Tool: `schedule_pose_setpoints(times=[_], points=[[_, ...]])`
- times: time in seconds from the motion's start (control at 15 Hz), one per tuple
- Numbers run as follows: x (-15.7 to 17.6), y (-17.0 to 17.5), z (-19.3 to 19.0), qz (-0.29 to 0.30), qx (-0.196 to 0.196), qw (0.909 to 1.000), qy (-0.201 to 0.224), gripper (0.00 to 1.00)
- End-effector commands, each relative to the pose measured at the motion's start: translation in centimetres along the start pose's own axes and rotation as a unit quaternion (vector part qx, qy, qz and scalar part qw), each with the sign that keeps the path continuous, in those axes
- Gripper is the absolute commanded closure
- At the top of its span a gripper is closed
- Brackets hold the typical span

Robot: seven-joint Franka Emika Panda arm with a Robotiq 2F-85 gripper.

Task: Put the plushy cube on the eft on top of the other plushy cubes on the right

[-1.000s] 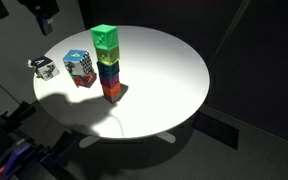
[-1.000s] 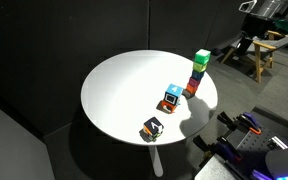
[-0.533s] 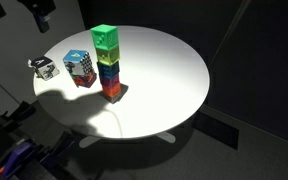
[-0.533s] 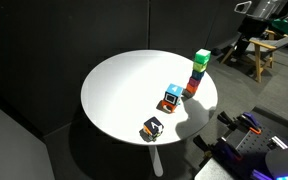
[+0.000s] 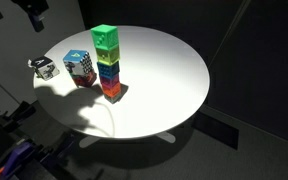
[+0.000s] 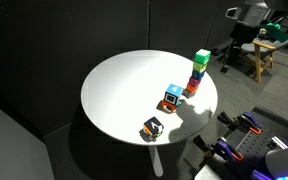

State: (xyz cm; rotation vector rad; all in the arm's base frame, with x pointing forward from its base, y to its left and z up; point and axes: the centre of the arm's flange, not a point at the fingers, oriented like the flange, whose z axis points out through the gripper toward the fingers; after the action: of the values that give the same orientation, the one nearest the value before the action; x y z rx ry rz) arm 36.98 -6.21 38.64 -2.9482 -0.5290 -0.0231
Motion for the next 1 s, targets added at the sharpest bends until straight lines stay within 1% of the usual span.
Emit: schedule_pose_setpoints(times=[0.0,0.4,0.67,0.93], points=[[0.3,-2.5,1.3,0.006,-0.022,0.9996,0.014,0.0],[1.4,-6.7,4.4,0.002,-0.054,0.9982,0.028,0.0],[3.4,-9.2,5.7,0.027,-0.073,0.9961,0.041,0.0],[5.5,-11.4,7.7,0.057,-0.079,0.9947,0.031,0.0]])
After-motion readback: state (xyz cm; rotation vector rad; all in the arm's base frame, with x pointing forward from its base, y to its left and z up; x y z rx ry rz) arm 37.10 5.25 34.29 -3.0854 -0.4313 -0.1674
